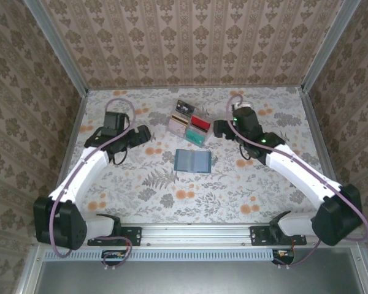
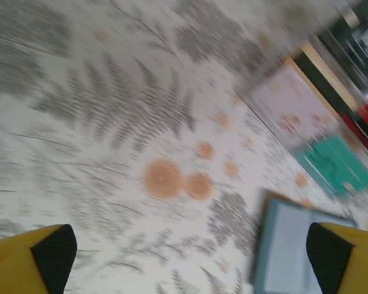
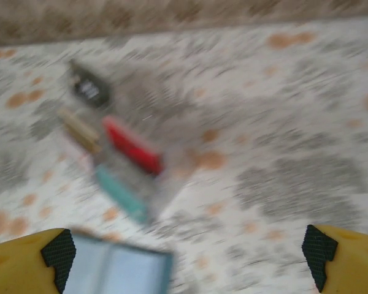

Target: Take the credit cards out of the card holder

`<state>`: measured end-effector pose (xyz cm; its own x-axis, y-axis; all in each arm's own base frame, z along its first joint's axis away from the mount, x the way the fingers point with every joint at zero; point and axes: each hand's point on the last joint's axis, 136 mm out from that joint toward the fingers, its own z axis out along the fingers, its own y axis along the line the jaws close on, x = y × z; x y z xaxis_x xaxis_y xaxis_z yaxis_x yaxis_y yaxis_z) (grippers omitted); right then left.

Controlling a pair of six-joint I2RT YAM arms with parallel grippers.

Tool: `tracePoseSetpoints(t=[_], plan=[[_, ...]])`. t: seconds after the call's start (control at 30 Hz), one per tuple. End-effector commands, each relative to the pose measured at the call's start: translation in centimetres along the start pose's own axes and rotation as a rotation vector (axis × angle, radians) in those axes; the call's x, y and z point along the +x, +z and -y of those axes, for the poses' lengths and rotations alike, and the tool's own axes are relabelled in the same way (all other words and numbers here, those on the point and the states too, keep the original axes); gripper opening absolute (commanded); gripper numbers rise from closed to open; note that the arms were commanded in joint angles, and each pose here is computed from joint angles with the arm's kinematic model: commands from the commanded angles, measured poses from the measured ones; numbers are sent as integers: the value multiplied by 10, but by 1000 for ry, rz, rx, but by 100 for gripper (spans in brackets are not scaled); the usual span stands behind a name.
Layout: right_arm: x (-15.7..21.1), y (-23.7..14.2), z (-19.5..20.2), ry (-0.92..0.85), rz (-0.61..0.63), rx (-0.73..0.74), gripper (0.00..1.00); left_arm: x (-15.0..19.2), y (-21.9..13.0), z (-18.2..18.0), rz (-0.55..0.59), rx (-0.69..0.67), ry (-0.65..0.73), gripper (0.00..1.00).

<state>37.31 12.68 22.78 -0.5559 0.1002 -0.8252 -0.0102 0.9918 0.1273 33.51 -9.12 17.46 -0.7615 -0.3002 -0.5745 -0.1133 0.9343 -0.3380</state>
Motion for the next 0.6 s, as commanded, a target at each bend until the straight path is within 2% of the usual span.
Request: tracePoseSetpoints(t=[0.0,0.23,0.43,0.57], plan=[[-11,-11,60,-53,109,240,100,-13,-18,-48,124,-180,51,100],[1,-25,145,31,229,549,100,-32,-34,-102,382,-363,71,100],[46,-1,182,60,201,623,100,-30,-22,-123,487,-446,176,100],[56,10,186,81,262,612,100,-23,-4,-129,488,-457,248,100]])
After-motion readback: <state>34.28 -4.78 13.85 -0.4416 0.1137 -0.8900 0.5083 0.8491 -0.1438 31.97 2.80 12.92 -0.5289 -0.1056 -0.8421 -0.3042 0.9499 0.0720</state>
